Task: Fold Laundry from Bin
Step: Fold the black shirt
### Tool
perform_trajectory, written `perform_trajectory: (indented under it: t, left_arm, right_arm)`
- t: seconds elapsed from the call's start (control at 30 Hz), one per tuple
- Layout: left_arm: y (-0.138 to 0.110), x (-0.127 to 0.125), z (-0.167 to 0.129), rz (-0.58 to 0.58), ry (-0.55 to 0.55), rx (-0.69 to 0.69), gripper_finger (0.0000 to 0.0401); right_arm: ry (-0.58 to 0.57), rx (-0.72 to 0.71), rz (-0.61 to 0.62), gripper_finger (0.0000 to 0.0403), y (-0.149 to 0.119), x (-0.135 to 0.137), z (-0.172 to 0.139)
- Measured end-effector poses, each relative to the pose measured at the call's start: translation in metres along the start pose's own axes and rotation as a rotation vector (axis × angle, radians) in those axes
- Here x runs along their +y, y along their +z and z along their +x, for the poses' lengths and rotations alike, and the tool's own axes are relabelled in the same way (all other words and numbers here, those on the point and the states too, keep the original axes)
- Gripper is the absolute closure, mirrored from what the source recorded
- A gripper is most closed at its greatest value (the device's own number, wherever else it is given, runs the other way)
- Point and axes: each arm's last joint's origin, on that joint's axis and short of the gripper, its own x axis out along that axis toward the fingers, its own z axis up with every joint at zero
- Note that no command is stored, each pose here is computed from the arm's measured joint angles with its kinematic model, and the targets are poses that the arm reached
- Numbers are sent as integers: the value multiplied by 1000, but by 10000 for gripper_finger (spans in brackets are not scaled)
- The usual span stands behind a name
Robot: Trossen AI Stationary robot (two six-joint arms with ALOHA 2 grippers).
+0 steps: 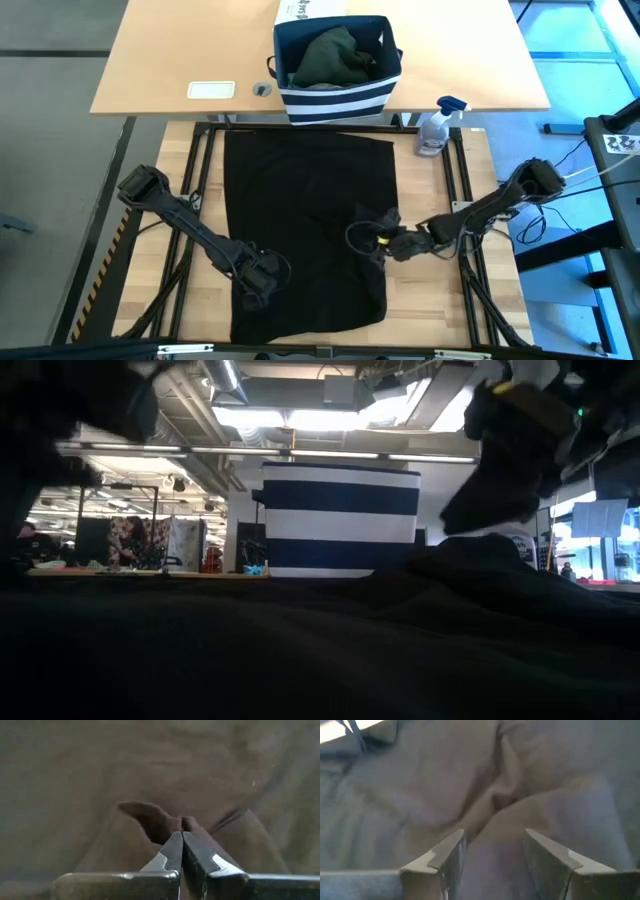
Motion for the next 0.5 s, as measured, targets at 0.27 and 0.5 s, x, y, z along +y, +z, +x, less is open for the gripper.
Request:
perform_trajectory:
  t: [0.27,0.5]
  left_arm:
    - [-31,-16,-47,-122,148,220,401]
    - [-79,-33,-44,-249,106,518,401]
  right_arm:
    - [13,-2,1,205,-4,3,11]
    - [26,-22,-20,205,-2,4,11]
